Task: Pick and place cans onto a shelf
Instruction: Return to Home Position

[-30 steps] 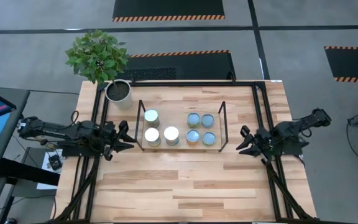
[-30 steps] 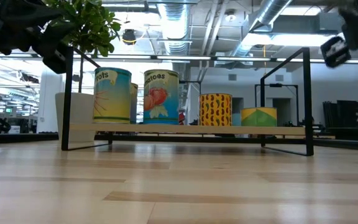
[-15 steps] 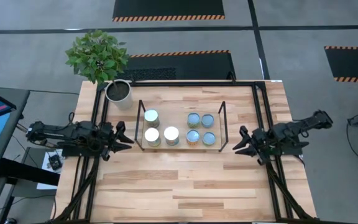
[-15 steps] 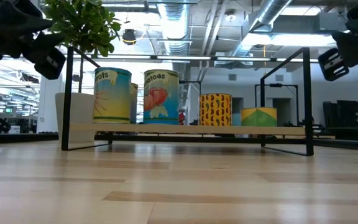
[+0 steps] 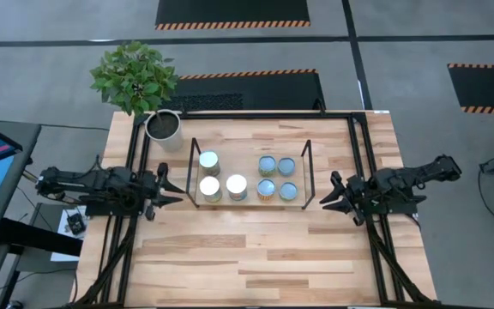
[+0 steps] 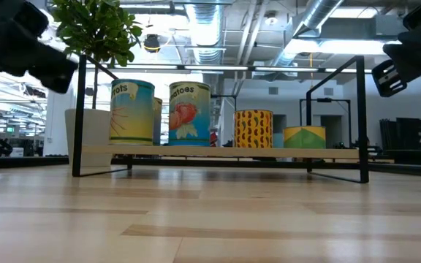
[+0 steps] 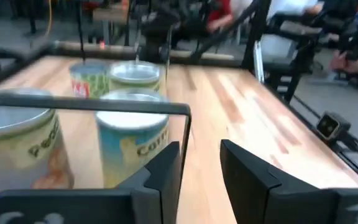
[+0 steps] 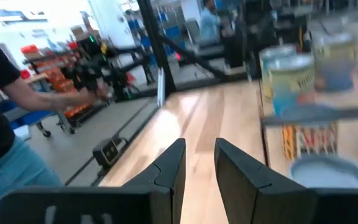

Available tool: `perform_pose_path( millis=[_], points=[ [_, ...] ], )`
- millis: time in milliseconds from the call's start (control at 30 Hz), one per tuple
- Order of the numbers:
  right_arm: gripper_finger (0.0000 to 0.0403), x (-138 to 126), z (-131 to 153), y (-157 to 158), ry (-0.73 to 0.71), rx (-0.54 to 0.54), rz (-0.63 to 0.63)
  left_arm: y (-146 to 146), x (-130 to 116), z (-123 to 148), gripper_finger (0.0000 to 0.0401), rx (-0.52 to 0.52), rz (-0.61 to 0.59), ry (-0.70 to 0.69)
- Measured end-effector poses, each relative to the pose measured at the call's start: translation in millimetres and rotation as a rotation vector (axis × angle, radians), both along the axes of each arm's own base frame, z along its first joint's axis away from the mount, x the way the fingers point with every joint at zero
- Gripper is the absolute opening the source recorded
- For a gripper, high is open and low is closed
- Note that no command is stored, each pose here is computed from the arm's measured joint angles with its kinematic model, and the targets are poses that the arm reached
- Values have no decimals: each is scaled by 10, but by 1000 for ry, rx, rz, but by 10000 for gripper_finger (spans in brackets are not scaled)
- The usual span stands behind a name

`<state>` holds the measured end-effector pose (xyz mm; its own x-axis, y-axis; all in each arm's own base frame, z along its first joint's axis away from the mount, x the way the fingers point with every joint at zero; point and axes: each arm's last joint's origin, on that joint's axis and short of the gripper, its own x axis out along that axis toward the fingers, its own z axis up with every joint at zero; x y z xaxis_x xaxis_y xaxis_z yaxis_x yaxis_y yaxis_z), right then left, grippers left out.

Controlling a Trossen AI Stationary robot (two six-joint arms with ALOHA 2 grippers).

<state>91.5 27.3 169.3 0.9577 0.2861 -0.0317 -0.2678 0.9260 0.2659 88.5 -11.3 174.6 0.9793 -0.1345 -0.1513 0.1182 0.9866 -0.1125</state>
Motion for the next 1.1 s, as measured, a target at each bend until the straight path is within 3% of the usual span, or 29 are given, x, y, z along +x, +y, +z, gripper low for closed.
perform_pose_path(
  millis=[167, 300, 1100],
  points=[
    [111, -34, 48, -13, 66, 12, -1, 2, -138, 372, 105, 36, -58, -61],
    [111, -36, 57, -14, 53, -29, -1, 23, -186, 429, 105, 63, -10, -27],
    [111, -36, 85, -17, 24, -43, -6, -7, 50, 51, 105, -61, -2, -175]
  ],
)
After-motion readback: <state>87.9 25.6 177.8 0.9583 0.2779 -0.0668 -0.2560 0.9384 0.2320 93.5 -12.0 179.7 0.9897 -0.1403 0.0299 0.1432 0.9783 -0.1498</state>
